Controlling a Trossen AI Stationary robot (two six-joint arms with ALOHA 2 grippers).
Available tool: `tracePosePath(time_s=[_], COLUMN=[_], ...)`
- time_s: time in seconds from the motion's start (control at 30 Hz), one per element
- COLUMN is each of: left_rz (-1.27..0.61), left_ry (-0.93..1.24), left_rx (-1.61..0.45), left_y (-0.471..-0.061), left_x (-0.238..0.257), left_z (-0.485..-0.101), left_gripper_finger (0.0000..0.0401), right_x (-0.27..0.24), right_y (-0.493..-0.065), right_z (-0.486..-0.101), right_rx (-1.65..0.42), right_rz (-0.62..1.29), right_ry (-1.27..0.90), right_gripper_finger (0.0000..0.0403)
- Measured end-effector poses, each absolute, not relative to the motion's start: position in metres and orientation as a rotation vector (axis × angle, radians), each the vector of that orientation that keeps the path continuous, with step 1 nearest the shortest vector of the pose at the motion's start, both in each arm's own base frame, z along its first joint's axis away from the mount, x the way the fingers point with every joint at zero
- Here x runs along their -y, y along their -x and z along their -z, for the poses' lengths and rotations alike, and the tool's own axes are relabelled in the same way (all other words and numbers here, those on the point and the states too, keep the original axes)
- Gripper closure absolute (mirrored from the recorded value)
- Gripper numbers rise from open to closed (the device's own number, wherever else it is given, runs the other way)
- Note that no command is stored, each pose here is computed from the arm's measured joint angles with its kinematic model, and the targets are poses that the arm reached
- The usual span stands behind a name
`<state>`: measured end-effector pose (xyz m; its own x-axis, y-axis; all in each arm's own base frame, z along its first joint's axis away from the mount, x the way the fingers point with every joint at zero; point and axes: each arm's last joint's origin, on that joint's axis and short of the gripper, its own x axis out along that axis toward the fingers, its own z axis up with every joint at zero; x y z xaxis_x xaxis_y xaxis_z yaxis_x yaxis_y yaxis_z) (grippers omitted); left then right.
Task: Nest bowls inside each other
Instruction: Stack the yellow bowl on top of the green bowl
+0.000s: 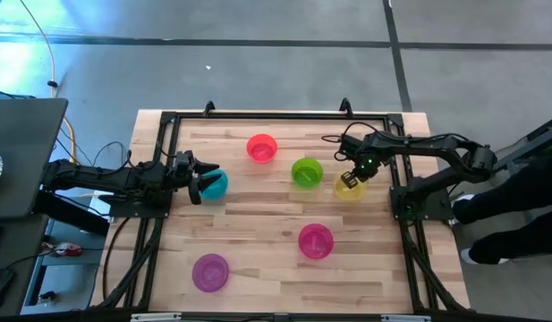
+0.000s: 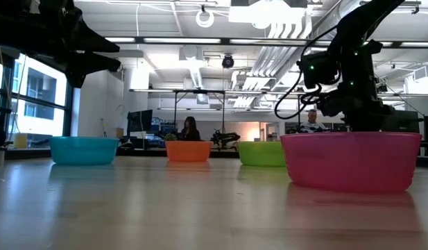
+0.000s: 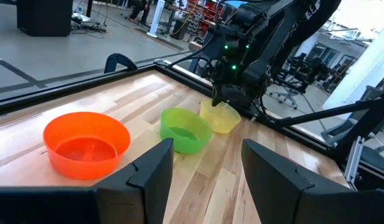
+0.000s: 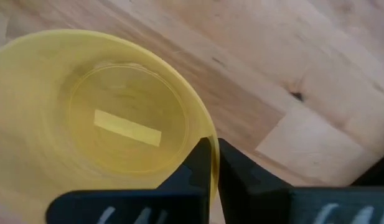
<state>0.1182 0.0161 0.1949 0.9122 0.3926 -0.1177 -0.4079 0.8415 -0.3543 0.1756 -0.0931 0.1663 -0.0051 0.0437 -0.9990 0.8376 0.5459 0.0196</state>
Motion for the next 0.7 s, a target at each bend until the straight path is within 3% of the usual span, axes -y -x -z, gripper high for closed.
tracePosePath(time_s=[0.43, 0.7], left_rz=[-0.425, -0.427], left_ry=[0.382, 0.38], left_rx=[-0.051, -0.064], left_y=[-0.118, -0.118], left_x=[-0.016, -0.016], left_z=[-0.194, -0.193], left_gripper_finger=[0.0221, 0.0221], right_x=[0.093, 0.105], right_y=[-0.178, -0.201], right_z=[-0.169, -0.207], right_rx=[-1.433, -1.302], right_rz=[0.739, 0.708], right_ry=[-0.872, -0.823], right_gripper_finger=[0.0402, 0.0403])
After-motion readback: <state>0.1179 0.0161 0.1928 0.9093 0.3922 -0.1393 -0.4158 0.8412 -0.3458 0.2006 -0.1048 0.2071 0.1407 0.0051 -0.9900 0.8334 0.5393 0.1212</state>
